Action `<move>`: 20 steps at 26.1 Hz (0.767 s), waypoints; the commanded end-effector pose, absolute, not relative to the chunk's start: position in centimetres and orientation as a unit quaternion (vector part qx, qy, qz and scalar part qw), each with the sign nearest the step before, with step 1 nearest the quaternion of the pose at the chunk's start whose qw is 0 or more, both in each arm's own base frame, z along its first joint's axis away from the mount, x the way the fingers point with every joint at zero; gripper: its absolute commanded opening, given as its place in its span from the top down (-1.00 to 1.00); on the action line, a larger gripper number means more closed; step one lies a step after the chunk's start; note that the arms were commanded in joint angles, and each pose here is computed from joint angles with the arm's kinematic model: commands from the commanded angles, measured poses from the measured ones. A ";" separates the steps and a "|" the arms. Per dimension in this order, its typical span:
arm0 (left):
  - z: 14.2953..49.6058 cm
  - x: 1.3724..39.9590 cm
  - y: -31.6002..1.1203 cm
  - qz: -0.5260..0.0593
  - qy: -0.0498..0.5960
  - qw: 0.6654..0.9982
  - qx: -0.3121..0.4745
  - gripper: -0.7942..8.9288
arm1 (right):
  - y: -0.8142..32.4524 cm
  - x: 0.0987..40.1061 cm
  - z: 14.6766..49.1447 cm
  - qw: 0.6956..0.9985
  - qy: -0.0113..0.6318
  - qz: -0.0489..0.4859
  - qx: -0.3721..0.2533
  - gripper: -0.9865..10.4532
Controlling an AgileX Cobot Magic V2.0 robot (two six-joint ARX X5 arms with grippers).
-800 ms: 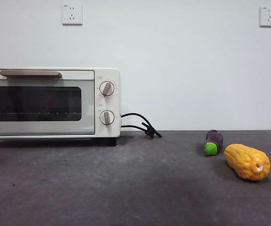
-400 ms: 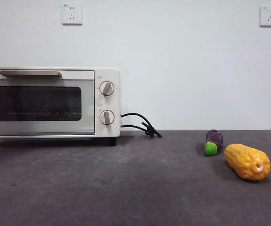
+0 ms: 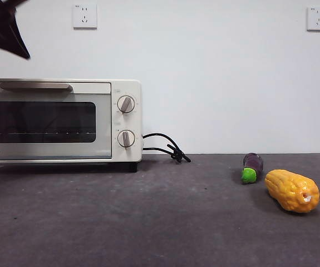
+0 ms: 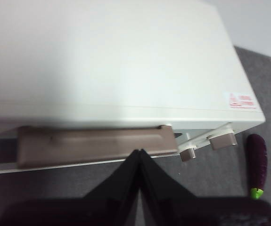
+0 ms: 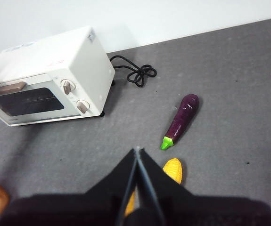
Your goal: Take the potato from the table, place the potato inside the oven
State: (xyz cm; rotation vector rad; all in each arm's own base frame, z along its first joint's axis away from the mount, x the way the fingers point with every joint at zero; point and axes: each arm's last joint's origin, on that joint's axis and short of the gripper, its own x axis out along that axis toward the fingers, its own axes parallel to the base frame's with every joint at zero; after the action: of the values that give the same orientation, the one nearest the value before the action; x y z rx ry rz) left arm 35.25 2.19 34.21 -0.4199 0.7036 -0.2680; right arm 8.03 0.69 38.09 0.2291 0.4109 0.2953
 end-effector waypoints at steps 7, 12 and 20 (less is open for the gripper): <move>31.8 37.7 3.3 -0.106 0.377 0.893 -0.224 0.85 | 0.7 7.9 38.3 0.964 0.194 0.150 0.102 0.83; 31.0 38.1 3.7 -0.073 0.384 0.896 -0.211 0.85 | 0.7 8.2 38.3 0.963 0.198 0.149 0.103 0.83; 30.5 38.1 3.8 -0.060 0.399 0.897 -0.184 0.85 | 0.6 9.2 38.0 0.959 0.217 0.148 0.107 0.83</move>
State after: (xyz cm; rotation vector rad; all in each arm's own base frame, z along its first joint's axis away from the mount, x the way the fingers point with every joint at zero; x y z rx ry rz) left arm 37.80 3.56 31.97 -0.4018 0.7691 -0.1504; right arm 9.20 0.64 37.86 0.2258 0.4491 0.2943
